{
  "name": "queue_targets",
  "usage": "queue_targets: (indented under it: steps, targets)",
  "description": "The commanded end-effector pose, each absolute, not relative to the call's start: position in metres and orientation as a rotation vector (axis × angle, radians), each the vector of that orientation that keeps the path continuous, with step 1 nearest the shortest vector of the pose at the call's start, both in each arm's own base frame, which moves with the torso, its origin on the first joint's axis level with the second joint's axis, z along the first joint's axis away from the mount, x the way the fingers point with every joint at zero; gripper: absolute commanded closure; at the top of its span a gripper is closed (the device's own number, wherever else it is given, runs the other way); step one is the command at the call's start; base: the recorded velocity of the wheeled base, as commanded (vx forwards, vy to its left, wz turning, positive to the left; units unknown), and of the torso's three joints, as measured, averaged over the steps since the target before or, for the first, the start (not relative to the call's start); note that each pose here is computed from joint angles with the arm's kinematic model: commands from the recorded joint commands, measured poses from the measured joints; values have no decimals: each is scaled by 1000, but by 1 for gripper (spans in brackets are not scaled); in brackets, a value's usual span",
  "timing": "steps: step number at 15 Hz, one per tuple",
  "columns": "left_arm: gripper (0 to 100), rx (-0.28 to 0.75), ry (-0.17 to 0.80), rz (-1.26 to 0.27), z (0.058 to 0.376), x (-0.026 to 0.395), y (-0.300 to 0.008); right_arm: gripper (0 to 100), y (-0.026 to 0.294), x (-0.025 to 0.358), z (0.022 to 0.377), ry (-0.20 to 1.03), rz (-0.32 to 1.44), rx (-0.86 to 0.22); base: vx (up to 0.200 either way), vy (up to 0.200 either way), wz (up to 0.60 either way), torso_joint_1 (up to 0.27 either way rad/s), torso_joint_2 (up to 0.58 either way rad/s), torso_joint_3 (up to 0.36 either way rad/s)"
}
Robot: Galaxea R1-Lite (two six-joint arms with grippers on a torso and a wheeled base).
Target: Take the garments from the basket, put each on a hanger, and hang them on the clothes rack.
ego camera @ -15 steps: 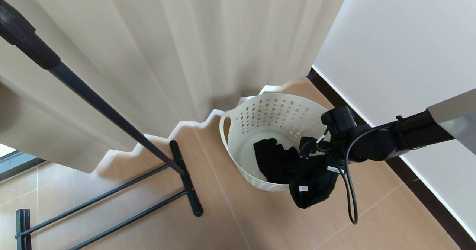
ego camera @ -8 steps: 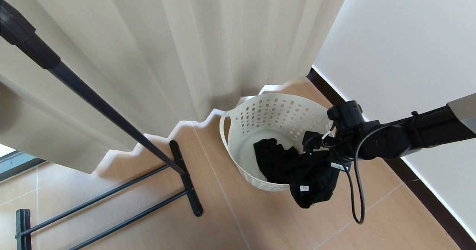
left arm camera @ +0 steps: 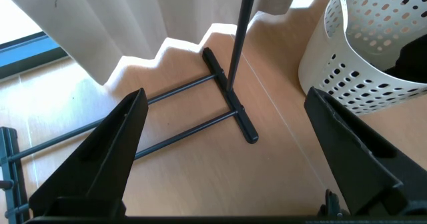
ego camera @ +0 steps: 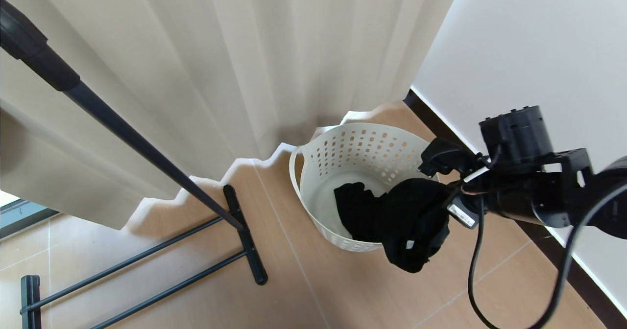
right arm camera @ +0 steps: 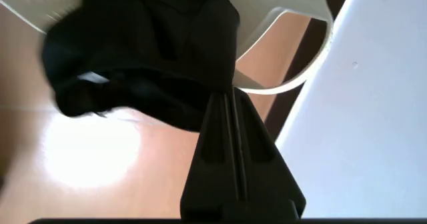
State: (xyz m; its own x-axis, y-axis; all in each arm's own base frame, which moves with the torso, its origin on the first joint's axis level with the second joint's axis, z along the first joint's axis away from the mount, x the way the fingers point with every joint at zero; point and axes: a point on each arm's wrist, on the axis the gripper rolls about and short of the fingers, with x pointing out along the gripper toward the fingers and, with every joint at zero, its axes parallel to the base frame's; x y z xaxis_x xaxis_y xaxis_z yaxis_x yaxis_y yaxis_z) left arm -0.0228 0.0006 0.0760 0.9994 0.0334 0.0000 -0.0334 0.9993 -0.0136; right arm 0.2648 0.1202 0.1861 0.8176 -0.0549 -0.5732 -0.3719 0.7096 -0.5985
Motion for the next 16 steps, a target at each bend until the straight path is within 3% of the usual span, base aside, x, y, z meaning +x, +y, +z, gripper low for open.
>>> queue_targets:
  steps: [1,4,8,16]
  targets:
    - [0,-14,0,35,76,-23,1,100,117,203,215,468,228,-628,0,0,0,0,0,0]
    - [0,-14,0,34,76,-23,1,100,101,154,225,383,262,-547,0,0,0,0,0,0]
    - [0,-12,1,34,76,-23,1,100,79,124,228,323,259,-492,0,0,0,0,0,0]
    - [0,-11,3,32,76,-23,1,100,83,129,217,286,311,-455,0,0,0,2,1,113]
